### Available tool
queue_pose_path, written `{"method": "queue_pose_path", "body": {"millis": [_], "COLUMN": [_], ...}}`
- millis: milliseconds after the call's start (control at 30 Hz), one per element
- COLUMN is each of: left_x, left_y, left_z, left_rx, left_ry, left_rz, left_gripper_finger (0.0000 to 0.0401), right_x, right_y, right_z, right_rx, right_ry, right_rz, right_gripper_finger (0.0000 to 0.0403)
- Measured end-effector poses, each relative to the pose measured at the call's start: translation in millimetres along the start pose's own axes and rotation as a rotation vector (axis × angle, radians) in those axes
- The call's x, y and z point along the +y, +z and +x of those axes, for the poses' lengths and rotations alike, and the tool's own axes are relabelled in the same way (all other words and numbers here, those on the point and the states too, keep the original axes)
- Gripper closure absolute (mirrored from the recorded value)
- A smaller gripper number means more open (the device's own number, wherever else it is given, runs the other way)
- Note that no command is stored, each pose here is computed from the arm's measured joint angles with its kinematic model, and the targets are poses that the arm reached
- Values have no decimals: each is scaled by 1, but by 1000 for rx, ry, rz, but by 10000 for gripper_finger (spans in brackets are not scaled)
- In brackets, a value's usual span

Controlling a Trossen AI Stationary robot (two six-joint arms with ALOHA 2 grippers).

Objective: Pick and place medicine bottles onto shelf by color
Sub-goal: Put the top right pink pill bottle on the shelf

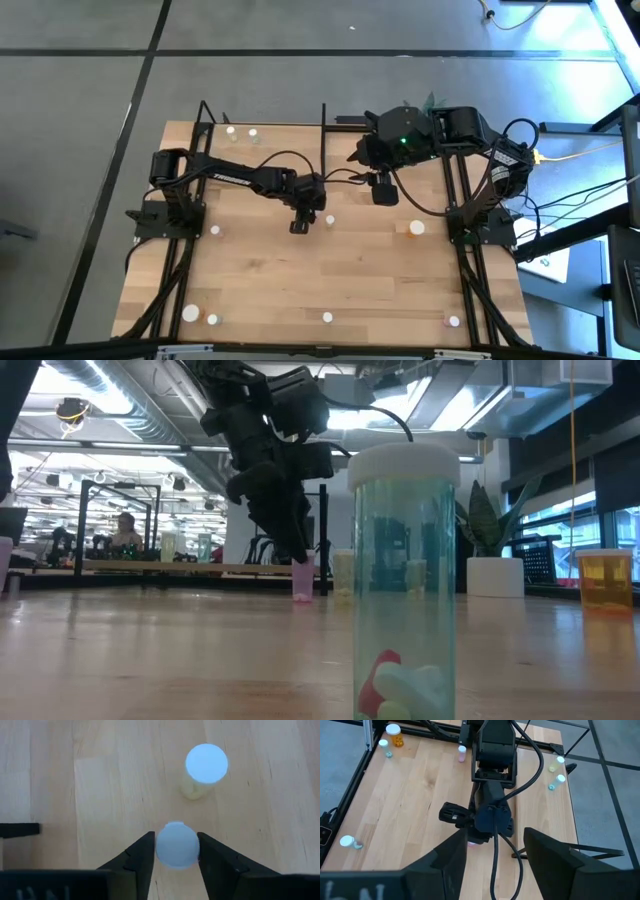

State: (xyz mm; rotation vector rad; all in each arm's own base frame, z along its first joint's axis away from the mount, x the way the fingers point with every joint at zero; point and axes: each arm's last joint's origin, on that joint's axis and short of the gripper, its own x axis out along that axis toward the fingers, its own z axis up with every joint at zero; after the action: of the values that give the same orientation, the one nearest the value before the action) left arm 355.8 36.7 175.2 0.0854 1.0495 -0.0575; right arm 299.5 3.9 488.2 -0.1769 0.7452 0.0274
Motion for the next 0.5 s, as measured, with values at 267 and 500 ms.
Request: {"method": "queue_pose_path", "body": {"millis": [267, 500], "left_x": [0, -1], "left_y": [0, 0], "left_z": [-1, -17], "left_rx": [2, 4], "left_ry": [-1, -1], "left_rz": [-6, -64], "left_gripper_finger": [299, 298], "right_x": [0, 0], "right_y": [0, 0], "right_z": [0, 0], "right_rx": [0, 0], "right_ry": [0, 0], "right_rz": [0, 0], "right_gripper_finger": [205, 205]}}
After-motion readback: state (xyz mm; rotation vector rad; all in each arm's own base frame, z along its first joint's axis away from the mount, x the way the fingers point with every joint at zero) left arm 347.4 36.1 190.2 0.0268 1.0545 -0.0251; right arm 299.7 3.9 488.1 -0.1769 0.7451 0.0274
